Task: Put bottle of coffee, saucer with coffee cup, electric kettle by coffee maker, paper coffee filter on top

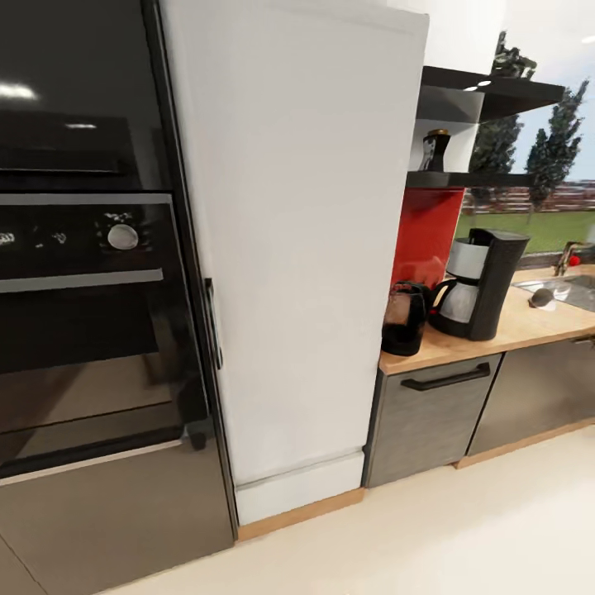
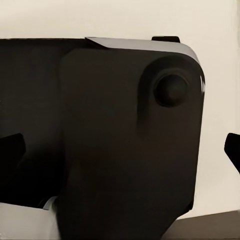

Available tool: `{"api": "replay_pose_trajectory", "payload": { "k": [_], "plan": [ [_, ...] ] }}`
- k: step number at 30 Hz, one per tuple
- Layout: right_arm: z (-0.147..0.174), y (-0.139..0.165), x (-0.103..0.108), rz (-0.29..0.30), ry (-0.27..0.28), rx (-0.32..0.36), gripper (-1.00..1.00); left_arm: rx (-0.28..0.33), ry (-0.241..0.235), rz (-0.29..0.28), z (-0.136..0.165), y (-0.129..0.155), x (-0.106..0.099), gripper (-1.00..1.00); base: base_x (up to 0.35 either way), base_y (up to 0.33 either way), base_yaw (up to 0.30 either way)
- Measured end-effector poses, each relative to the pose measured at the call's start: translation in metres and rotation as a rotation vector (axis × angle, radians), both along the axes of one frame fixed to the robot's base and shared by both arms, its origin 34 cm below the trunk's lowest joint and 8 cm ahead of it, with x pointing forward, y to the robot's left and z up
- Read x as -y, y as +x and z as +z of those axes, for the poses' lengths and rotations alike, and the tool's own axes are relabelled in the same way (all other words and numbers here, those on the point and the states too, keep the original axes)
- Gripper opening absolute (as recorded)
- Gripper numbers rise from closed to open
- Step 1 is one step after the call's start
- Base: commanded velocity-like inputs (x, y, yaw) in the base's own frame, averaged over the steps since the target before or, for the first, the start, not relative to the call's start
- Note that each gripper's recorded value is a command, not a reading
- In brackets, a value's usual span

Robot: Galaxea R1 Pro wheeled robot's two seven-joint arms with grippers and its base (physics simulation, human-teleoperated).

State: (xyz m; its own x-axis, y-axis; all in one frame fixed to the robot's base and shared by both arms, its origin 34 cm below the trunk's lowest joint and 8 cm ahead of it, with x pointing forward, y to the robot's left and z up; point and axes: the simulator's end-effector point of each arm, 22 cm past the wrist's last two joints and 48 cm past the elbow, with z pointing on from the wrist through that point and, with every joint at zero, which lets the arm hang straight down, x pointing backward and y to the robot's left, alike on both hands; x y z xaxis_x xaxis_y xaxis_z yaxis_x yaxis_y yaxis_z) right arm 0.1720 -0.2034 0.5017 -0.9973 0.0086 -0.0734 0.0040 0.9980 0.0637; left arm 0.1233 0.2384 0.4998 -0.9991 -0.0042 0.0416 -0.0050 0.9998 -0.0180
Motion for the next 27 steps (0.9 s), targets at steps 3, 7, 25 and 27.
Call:
{"api": "replay_pose_trajectory", "payload": {
  "k": [3, 7, 25, 27],
  "plan": [
    [0.004, -0.001, 0.0, 0.0, 0.0, -0.001, 1.0, 0.0, 0.0, 0.0, 0.004, 0.0, 0.0, 1.0, 0.0, 0.0, -0.264],
    [0.01, -0.001, 0.0, 0.0, 0.0, -0.001, 1.0, 0.0, 0.0, 0.0, 0.01, -0.001, 0.0, 1.0, 0.0, 0.0, -0.264],
    [0.034, -0.004, 0.0, 0.0, 0.0, -0.001, 1.0, -0.001, 0.0, 0.0, 0.034, -0.003, 0.0, 1.0, 0.0, 0.0, -0.264],
    [0.037, -0.004, 0.0, 0.0, 0.0, -0.002, 1.0, 0.0, 0.0, 0.0, 0.037, -0.003, 0.0, 1.0, 0.0, 0.0, -0.264]
  ]
}}
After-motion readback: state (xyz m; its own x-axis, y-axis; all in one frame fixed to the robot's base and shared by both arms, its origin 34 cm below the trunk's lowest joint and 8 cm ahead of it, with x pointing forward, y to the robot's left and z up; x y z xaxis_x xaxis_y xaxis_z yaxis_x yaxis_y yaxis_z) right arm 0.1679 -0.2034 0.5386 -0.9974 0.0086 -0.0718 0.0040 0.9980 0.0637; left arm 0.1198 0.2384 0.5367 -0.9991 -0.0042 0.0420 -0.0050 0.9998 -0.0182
